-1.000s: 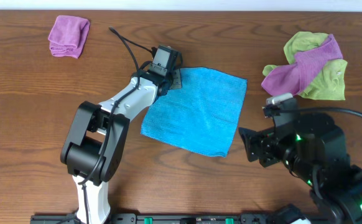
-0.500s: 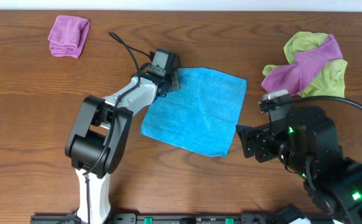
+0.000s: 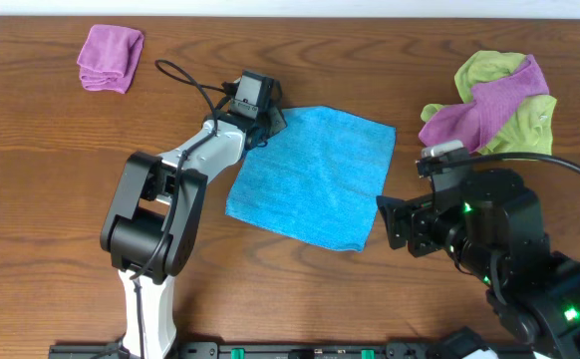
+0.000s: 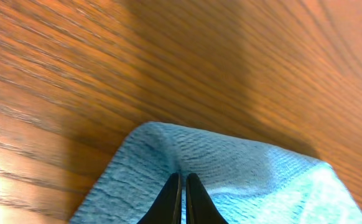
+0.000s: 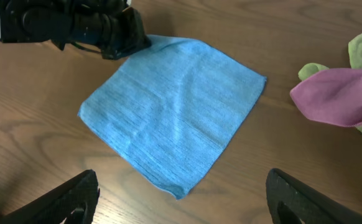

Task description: Fold the cloth

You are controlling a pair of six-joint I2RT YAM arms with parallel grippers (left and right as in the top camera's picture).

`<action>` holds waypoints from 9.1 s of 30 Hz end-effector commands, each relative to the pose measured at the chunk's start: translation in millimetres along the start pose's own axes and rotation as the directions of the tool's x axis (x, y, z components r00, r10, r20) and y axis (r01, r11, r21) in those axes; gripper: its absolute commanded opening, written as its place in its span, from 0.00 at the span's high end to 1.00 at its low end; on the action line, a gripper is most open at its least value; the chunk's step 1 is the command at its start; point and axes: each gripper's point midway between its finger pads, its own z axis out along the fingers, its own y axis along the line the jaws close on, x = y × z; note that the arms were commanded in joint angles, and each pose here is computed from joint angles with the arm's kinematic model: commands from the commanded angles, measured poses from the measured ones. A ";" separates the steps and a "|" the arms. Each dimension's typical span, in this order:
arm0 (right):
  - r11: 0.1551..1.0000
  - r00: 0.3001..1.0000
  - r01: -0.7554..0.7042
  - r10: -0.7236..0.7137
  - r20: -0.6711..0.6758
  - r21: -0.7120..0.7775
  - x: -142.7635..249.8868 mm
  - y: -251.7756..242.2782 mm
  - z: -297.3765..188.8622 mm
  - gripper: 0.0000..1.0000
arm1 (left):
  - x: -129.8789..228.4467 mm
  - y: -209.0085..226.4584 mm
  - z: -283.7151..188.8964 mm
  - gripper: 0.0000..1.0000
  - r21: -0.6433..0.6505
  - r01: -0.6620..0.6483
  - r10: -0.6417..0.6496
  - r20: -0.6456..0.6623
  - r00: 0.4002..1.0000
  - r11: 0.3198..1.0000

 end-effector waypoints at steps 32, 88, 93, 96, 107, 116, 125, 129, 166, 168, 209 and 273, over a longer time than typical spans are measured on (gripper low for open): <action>1.000 1.000 -0.013 0.013 0.023 0.004 -5.6 -0.2 -2.0 0.11 | -9.7 13.6 2.8 0.94 -0.033 0.086 -0.086 -0.005 0.996 0.996; 0.949 0.850 -0.269 0.153 -0.503 -0.166 96.8 -34.7 196.9 0.98 | 92.6 115.4 -110.2 0.94 -0.317 -0.516 0.368 -0.422 0.828 0.796; 0.963 0.834 -0.250 0.159 -0.529 -0.104 111.0 -32.2 224.0 0.99 | 104.6 117.9 -102.6 0.94 -0.314 -0.451 0.311 -0.406 0.859 0.836; 0.967 0.819 -0.256 0.215 -0.532 -0.003 120.1 -50.3 239.6 0.98 | 112.5 125.1 -100.3 0.94 -0.330 -0.414 0.269 -0.405 0.874 0.848; 0.966 0.800 -0.230 0.257 -0.542 0.119 143.7 -79.7 271.1 0.99 | 140.4 151.5 -101.6 0.95 -0.390 -0.336 0.152 -0.432 0.889 0.857; 0.967 0.823 -0.209 0.256 -0.507 0.149 135.1 -97.4 314.9 0.99 | 184.8 184.2 -129.7 0.94 -0.488 -0.312 -0.006 -0.545 0.838 0.815; 0.968 0.821 -0.235 0.247 -0.515 0.089 97.5 -81.5 311.1 0.99 | 170.6 162.5 -127.5 0.94 -0.457 -0.239 -0.002 -0.466 0.885 0.857; 0.972 0.853 -0.225 0.229 -0.469 0.064 56.9 -72.9 274.8 0.99 | 143.3 135.0 -138.3 0.94 -0.397 -0.216 0.059 -0.373 0.926 0.892; 0.771 0.601 -0.628 0.395 -0.695 -0.105 200.5 -27.3 181.7 0.41 | 142.6 172.4 -140.6 0.64 -0.103 0.393 -0.401 -0.378 0.835 0.914; 0.764 0.587 -0.638 0.405 -0.701 -0.092 204.9 -31.5 185.0 0.41 | 146.3 174.1 -136.8 0.63 -0.112 0.398 -0.409 -0.393 0.824 0.910; 0.707 0.582 -0.701 0.487 -0.651 -0.098 182.7 -38.3 210.1 0.99 | 149.8 168.9 -123.5 0.94 -0.073 0.391 -0.380 -0.450 0.808 0.918; 0.837 0.699 -0.540 0.387 -0.601 -0.090 106.1 -70.5 227.2 0.99 | 81.8 30.7 -84.2 0.41 0.193 0.127 -0.063 -0.308 0.949 0.973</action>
